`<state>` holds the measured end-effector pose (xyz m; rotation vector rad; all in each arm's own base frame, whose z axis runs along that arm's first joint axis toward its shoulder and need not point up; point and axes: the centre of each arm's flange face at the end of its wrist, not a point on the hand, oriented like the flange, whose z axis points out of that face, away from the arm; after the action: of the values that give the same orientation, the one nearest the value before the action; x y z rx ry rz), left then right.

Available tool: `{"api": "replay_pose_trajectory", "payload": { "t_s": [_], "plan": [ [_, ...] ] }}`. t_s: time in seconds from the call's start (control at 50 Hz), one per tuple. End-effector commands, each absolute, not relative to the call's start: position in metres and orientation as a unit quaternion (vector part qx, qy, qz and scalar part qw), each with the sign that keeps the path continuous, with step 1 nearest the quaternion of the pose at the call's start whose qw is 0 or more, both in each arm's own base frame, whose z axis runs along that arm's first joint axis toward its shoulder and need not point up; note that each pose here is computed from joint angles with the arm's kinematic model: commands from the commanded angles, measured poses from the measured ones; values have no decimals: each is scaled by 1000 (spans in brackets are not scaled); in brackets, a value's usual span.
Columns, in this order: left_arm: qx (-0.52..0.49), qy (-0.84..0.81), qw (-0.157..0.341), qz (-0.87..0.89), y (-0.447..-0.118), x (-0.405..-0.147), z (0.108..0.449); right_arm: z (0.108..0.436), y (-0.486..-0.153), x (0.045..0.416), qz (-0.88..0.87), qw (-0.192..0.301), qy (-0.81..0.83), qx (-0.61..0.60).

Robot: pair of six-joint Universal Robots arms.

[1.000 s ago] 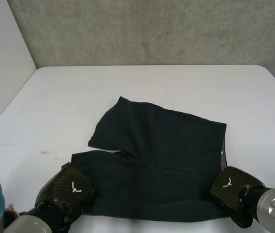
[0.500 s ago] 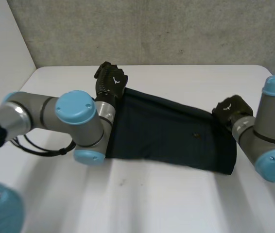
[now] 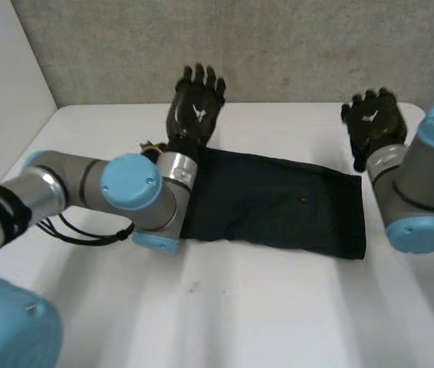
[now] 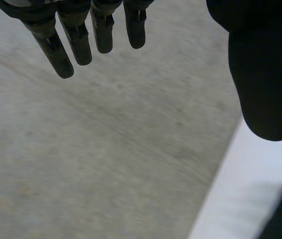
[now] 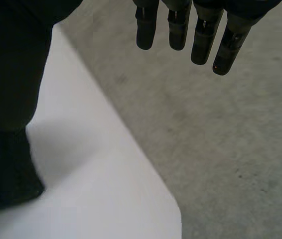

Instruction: Fold the shorts.

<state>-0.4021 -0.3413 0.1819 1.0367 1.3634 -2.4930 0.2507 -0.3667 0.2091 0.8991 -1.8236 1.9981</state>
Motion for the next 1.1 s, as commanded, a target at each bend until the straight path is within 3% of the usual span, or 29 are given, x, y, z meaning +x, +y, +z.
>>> {"api": "replay_pose_trajectory", "payload": {
  "t_s": [0.02, 0.18, 0.32, 0.46, 0.66, 0.8, 0.88, 0.98, 1.1],
  "plan": [
    [290, 467, 48, -834, -313, -375, 235, 243, -331, 243, 701, 64, -654, 277],
    [262, 564, -54, -781, -257, -336, 241, 215, -287, 212, 580, -9, -765, 280],
    [244, 686, -132, -673, -210, -312, 211, 178, -273, 202, 550, -55, -793, 255],
    [223, 733, -148, -626, -195, -298, 186, 154, -281, 198, 566, -54, -786, 242],
    [210, 729, -143, -635, -203, -293, 185, 115, -295, 201, 536, -48, -806, 247],
    [211, 730, -143, -635, -202, -293, 184, 122, -302, 196, 554, -34, -798, 236],
    [210, 727, -143, -638, -199, -290, 187, 143, -306, 188, 576, -22, -785, 226],
    [206, 720, -146, -646, -197, -289, 195, 181, -315, 157, 608, 19, -763, 221],
    [203, 720, -144, -647, -197, -286, 197, 195, -321, 140, 583, 88, -747, 308]
  ]
}}
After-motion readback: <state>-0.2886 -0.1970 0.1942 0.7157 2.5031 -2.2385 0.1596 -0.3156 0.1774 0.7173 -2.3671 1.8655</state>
